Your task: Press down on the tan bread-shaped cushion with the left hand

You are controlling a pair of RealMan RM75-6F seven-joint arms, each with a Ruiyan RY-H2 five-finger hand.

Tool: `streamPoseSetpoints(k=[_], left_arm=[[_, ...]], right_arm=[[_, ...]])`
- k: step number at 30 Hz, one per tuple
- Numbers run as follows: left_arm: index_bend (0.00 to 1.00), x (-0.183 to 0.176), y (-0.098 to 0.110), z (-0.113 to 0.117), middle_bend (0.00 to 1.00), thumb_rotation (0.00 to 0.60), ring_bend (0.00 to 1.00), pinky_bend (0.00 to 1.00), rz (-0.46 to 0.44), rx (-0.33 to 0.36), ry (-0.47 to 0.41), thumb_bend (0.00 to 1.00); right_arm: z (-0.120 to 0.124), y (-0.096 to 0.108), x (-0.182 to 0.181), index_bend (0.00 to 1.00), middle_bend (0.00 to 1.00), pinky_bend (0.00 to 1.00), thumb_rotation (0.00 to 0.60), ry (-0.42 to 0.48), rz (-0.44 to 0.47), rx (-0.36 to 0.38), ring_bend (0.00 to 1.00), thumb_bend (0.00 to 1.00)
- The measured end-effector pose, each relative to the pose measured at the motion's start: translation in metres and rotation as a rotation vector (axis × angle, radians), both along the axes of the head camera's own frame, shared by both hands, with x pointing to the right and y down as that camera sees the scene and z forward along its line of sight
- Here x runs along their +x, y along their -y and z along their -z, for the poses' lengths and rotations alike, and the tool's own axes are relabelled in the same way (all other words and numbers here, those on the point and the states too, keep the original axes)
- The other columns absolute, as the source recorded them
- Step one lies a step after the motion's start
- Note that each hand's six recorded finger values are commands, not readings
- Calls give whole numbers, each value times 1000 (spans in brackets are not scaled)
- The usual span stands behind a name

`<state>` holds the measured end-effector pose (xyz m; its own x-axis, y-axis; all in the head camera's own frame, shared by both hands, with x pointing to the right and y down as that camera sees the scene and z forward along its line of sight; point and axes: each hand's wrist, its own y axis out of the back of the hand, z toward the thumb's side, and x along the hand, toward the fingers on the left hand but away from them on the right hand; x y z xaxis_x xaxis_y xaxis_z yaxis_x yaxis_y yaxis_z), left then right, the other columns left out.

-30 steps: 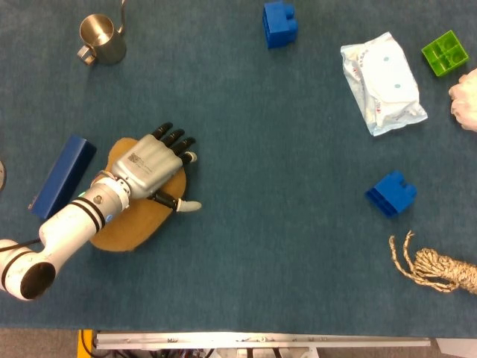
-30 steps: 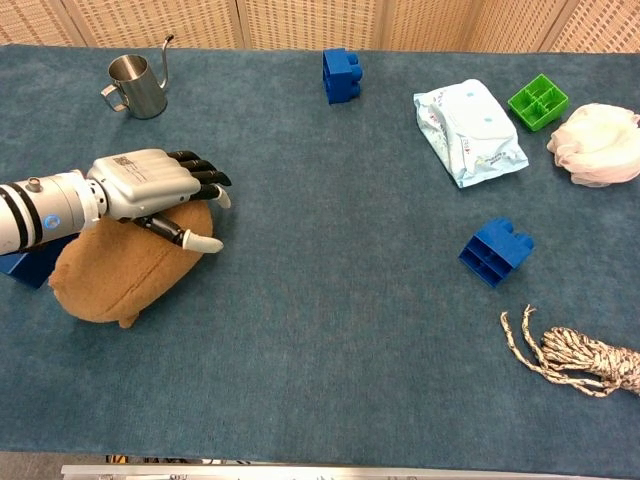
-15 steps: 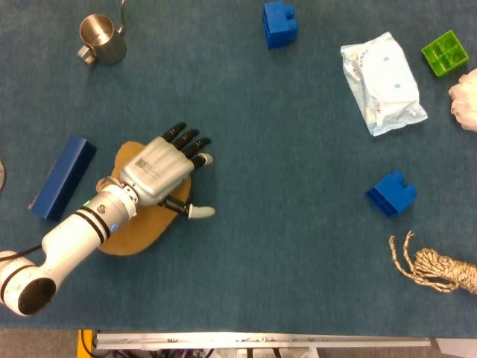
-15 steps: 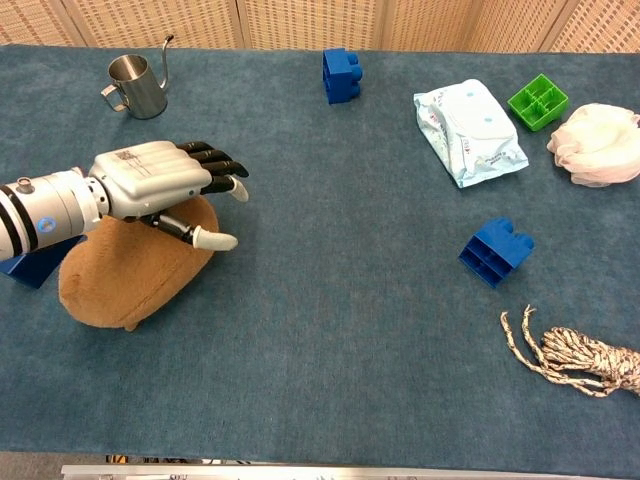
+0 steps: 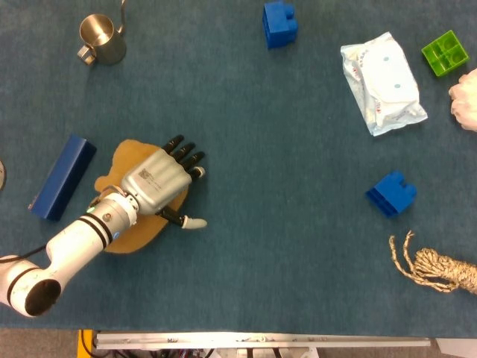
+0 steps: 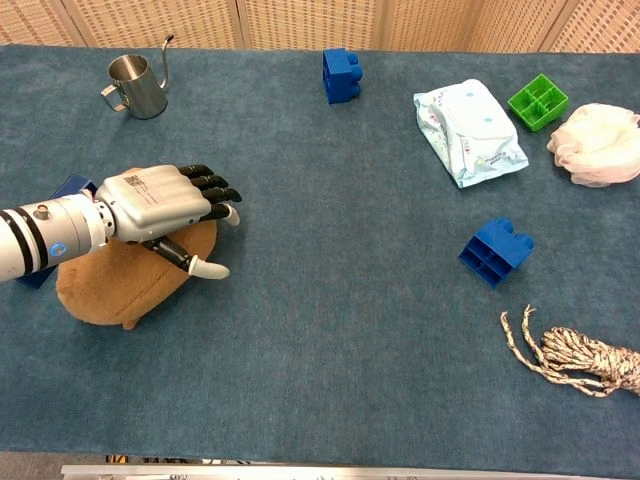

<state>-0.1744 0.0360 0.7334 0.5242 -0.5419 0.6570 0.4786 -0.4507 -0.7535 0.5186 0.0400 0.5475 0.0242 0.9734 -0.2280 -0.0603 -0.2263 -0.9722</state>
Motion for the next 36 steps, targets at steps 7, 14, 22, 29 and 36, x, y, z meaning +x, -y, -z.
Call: streamPoseSetpoints(k=[7,14,22,29,36], left_arm=[[176,-16,15,-1,87,0,40,0,55,40,49,15],[176,-24,29,6,86,0,40,0,118,66,47,15],[176,-29,36,18,86,0,40,0,170,72,21,15],[176,-27,34,30,87,0,40,0,189,61,-26,15],[180,-30,31,51,86,0,40,0,214,98,-117,15]], right_arm=[[-1,1,-1,262,328,198,600,3,3,-1,158,0],[0,3,-3,263,328,198,600,5,9,3,157,0],[1,2,-3,262,328,198,600,4,6,8,158,0],[2,2,-3,263,329,198,600,7,9,10,158,0],[4,2,-1,263,329,198,600,-1,6,13,158,0]])
